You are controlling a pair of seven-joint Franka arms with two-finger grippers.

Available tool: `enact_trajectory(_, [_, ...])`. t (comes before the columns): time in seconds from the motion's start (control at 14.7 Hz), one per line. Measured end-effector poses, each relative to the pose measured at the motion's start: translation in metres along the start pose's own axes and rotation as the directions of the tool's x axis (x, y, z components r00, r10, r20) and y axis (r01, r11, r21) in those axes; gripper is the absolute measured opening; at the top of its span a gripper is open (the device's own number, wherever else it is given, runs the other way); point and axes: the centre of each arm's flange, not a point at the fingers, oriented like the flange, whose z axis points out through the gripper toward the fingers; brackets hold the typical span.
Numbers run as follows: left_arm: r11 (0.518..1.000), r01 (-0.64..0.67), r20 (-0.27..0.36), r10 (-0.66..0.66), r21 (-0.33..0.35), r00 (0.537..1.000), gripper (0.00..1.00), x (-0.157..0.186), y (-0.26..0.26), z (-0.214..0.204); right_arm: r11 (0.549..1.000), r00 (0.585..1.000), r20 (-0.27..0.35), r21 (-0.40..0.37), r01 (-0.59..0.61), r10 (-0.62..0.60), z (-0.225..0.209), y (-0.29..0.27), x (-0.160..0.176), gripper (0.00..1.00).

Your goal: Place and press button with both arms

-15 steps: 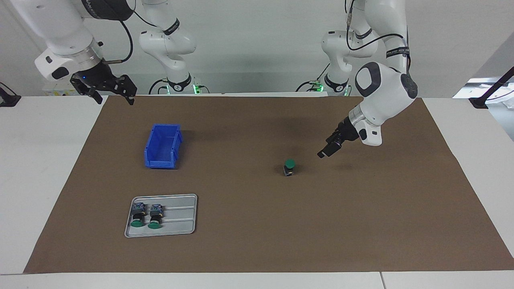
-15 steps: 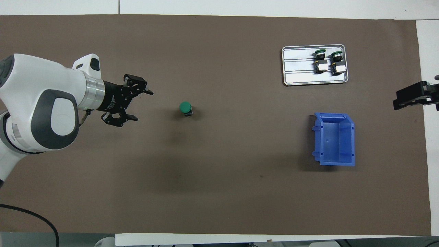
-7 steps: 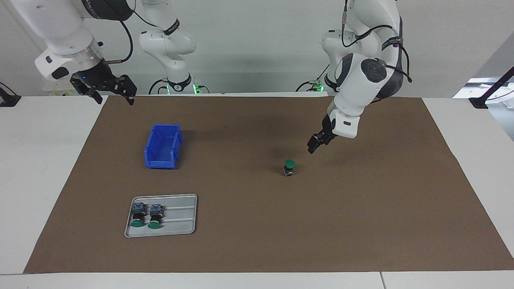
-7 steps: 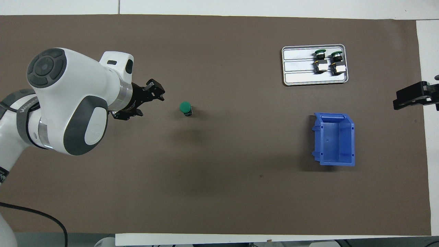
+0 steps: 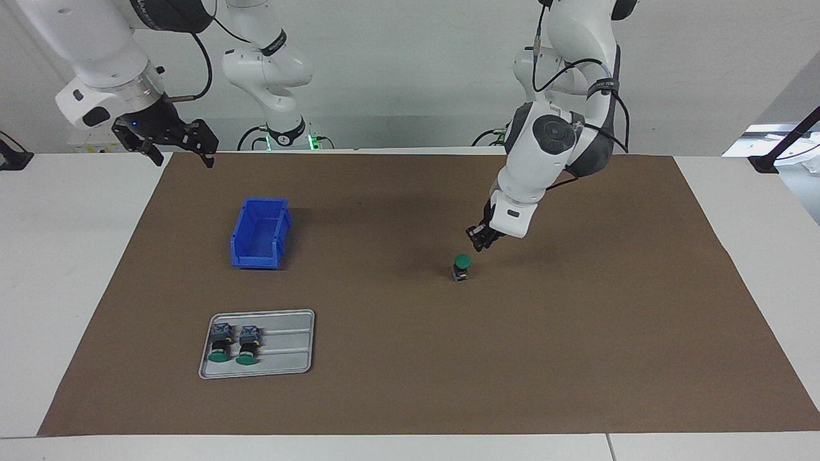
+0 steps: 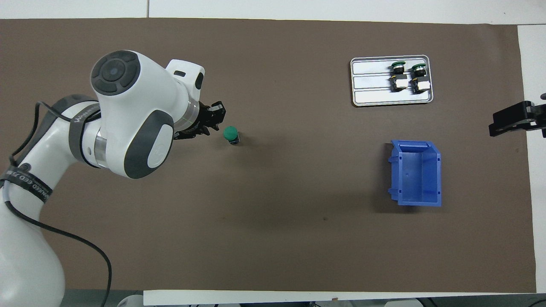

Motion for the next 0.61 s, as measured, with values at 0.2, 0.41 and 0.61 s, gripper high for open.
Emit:
enact_trajectory(0.2, [0.999,-0.034,-0.011,0.035,0.024,0.999,0.13,0.000,0.016,0.007,1.000,1.000,0.000,0.000,0.000,0.000,0.000,0.000,0.000,0.99])
enact_trajectory(0.41, [0.998,-0.044,0.002,0.044,0.042,0.999,0.01,-0.002,0.020,0.021,1.000,1.000,0.000,0.000,0.000,0.000,0.000,0.000,0.000,0.99])
enact_trajectory(0.61, [0.997,-0.056,0.019,0.055,0.061,0.998,0.01,-0.008,0.025,0.039,1.000,1.000,0.000,0.000,0.000,0.000,0.000,0.000,0.000,0.99])
